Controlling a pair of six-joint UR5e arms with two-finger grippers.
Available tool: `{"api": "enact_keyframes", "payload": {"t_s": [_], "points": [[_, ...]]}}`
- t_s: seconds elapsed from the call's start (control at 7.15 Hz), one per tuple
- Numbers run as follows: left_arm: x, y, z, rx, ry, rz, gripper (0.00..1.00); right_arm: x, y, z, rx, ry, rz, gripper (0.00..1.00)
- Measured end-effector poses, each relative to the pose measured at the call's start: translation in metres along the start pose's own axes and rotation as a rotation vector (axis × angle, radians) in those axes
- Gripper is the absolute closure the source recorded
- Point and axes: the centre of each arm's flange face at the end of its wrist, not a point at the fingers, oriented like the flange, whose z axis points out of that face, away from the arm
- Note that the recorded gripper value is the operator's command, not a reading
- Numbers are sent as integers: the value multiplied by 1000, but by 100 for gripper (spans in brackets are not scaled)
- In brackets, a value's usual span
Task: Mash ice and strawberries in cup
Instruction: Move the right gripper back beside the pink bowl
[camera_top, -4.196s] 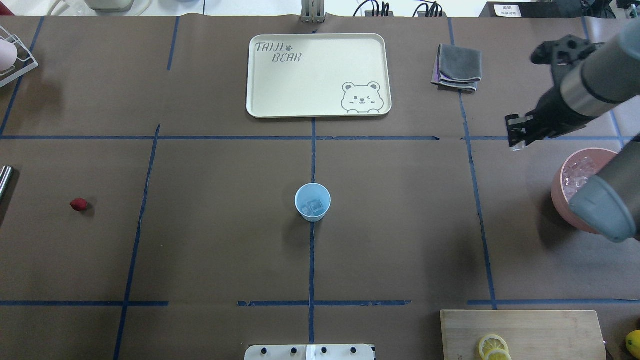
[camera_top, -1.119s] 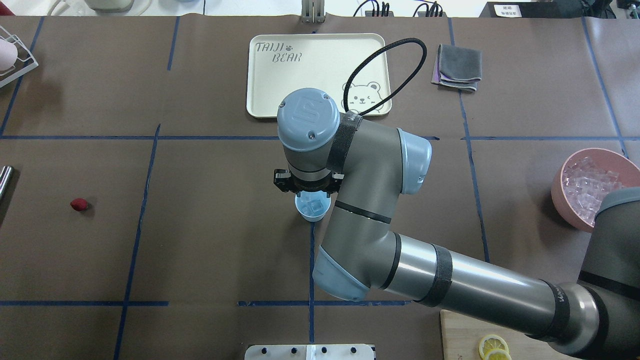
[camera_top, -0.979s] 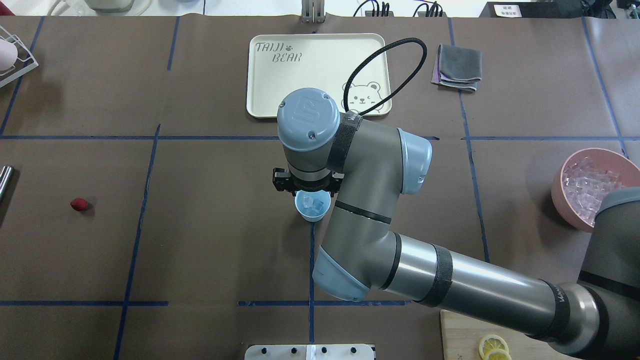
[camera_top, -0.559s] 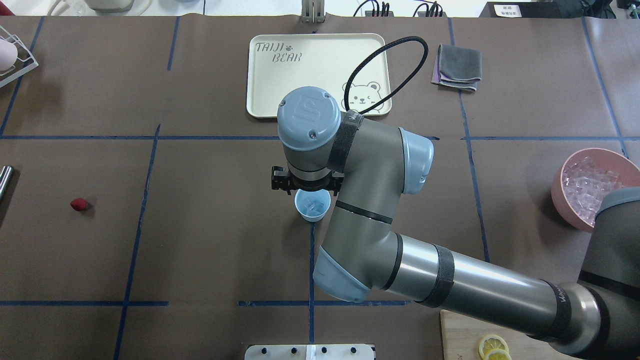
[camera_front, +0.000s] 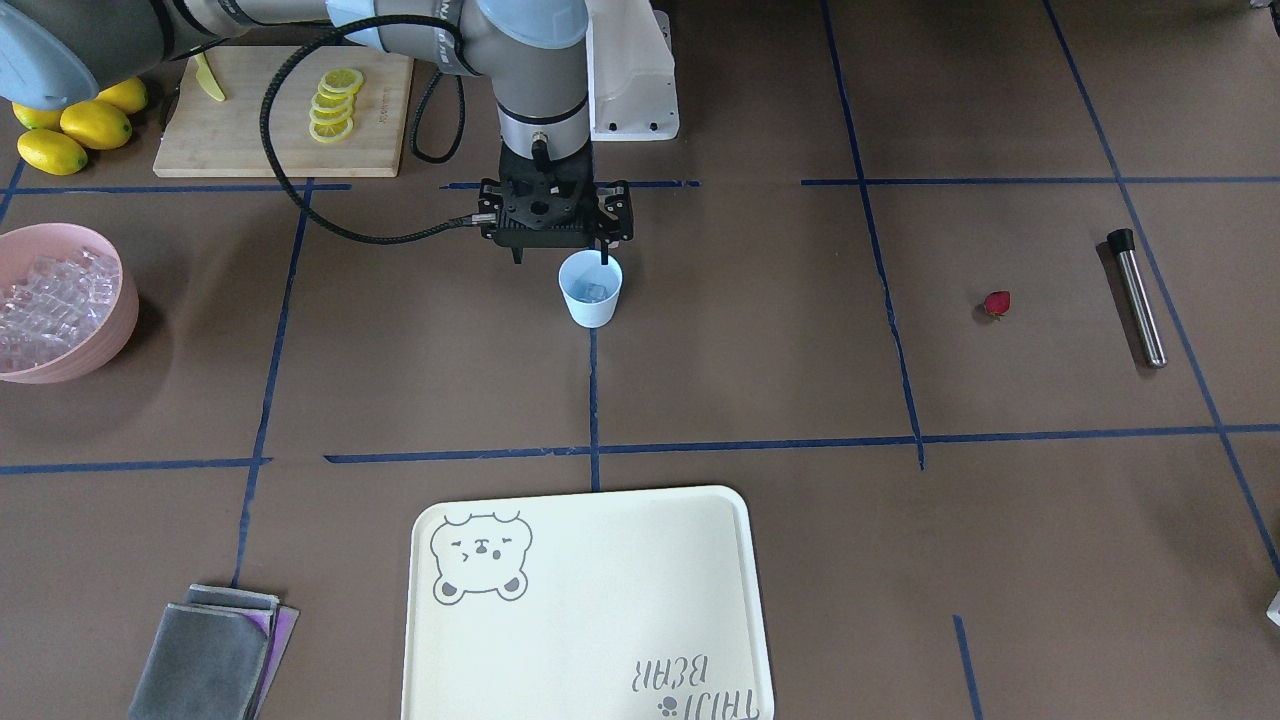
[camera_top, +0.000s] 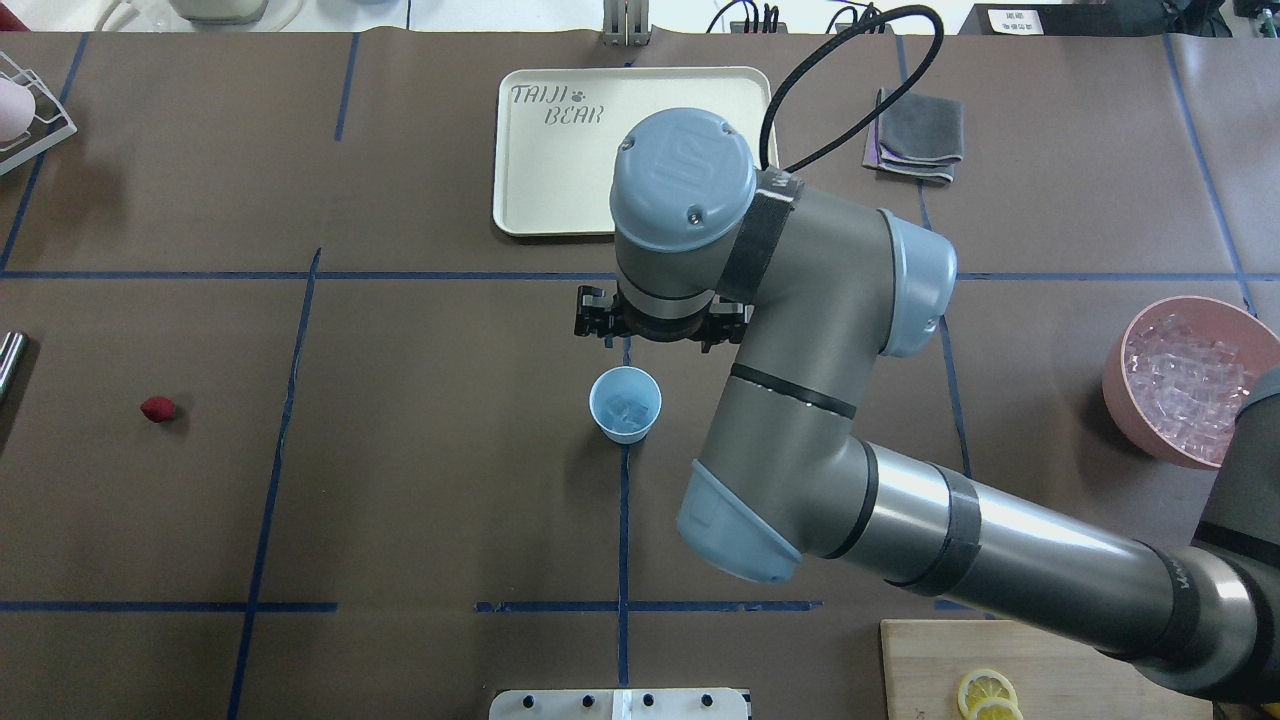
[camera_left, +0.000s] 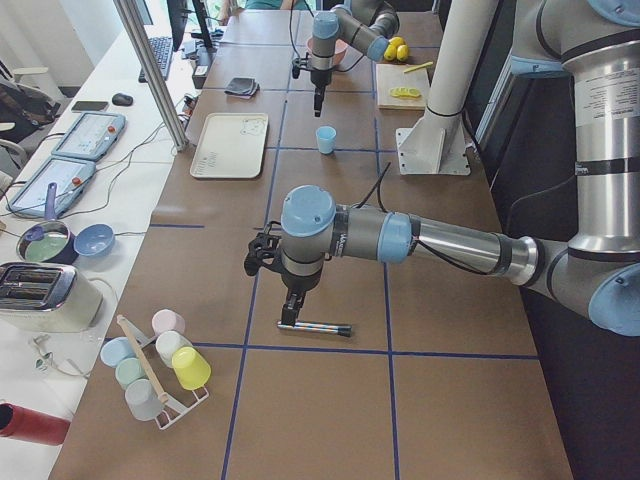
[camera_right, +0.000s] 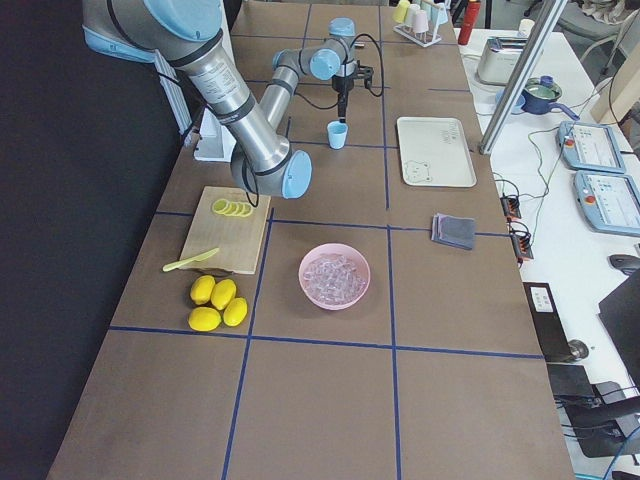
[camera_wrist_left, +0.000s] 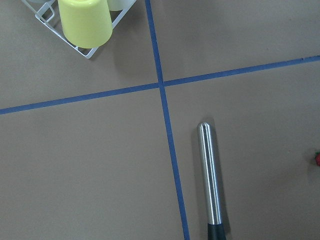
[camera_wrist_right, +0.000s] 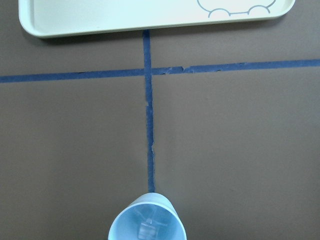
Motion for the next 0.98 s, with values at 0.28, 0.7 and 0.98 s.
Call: {"api": "enact_keyframes", "payload": {"t_s": [0.28,0.7,0.98], "points": [[48,-18,21,29,30,-54,0,40,-22,-18,37,-4,-10,0],[130,-25,72,62,77,-158,0,149,-67,-58,62,-11,-101,0],[176,-21,104,102,68,-205,0,245,-110,-80,51,4,-181,0]]}}
